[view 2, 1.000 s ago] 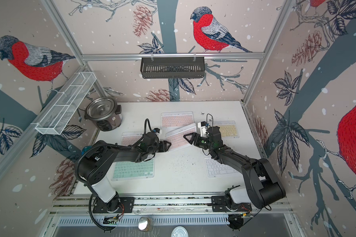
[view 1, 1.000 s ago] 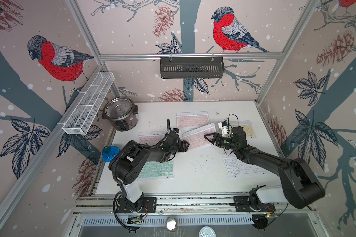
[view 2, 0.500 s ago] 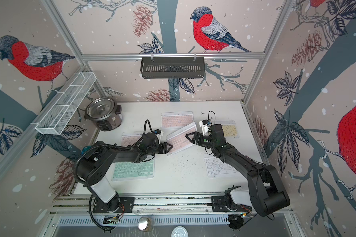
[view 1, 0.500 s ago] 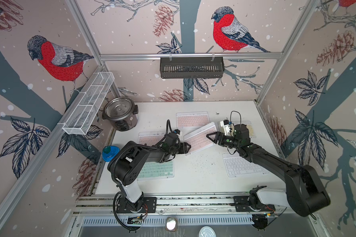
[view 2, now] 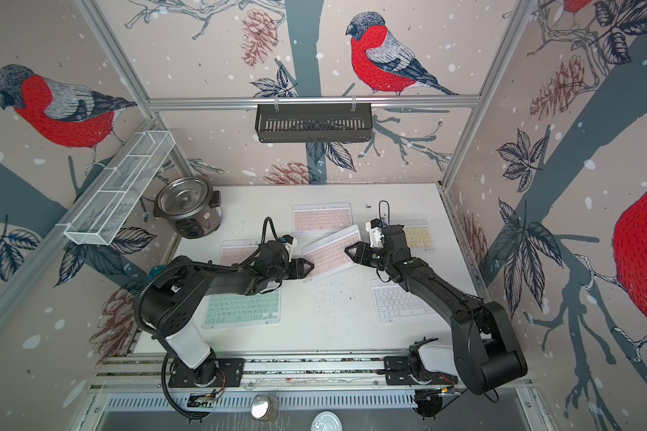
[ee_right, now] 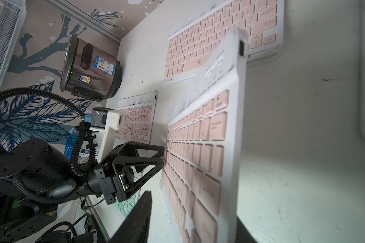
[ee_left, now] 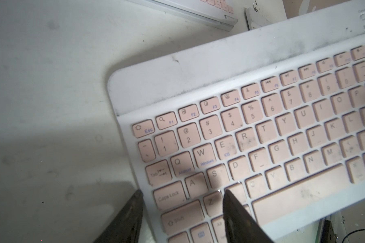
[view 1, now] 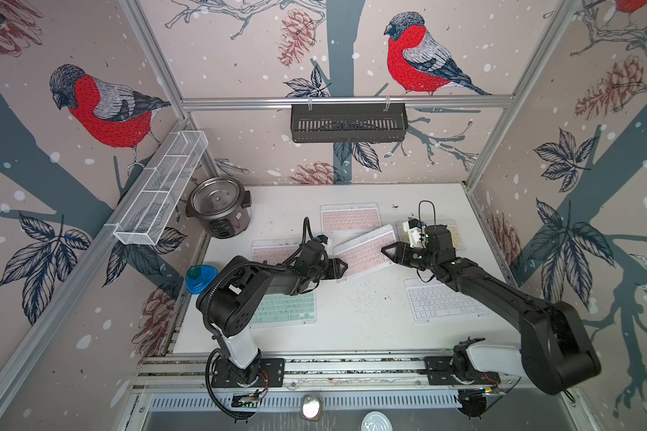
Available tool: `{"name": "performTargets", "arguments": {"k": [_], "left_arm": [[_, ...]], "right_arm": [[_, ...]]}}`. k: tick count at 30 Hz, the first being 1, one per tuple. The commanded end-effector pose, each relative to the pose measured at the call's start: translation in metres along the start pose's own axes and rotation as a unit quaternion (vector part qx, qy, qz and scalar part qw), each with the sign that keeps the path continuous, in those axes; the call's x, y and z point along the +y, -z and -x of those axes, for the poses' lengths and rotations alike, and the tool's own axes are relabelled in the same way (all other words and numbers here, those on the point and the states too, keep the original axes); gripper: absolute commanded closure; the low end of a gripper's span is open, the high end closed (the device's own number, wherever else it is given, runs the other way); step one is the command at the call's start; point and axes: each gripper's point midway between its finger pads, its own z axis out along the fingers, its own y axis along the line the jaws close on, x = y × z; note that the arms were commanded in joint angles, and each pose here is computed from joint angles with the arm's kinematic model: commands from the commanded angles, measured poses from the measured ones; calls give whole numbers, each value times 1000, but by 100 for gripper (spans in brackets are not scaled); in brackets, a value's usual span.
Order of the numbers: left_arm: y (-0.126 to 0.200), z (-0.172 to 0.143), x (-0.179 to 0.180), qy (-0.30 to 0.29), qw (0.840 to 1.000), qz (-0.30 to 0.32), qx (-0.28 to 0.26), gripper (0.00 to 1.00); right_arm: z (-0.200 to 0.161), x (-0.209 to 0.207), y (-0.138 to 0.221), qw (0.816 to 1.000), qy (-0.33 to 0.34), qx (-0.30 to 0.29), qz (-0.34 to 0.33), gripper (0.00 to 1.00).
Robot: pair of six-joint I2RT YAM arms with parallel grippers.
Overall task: Stack the numeric keypads
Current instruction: Pick up the numeric keypad from the center of the board.
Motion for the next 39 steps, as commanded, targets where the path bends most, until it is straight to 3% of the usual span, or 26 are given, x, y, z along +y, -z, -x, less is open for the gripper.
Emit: {"name": "performTargets", "arguments": {"k": [1, 27, 32, 35, 39], "left_arm": [[4, -46, 36, 45, 993, 75, 81, 39], [5, -43, 37, 46, 993, 81, 75, 39], [5, -42, 37, 46, 993, 81, 73, 39], [4, -42, 36, 46, 993, 79, 72, 39], [5, -38, 34, 45, 994, 76, 67, 39]], "right_arm": [[6, 2, 4, 1000, 22, -10, -6, 54], [-3, 0, 10, 1000, 16, 8, -7, 72], [-8, -1, 10, 1000, 9, 15, -4, 80], [-11, -2, 10, 1000, 2, 19, -1, 91], [-11, 1, 14, 1000, -1, 12, 6, 93]]}}
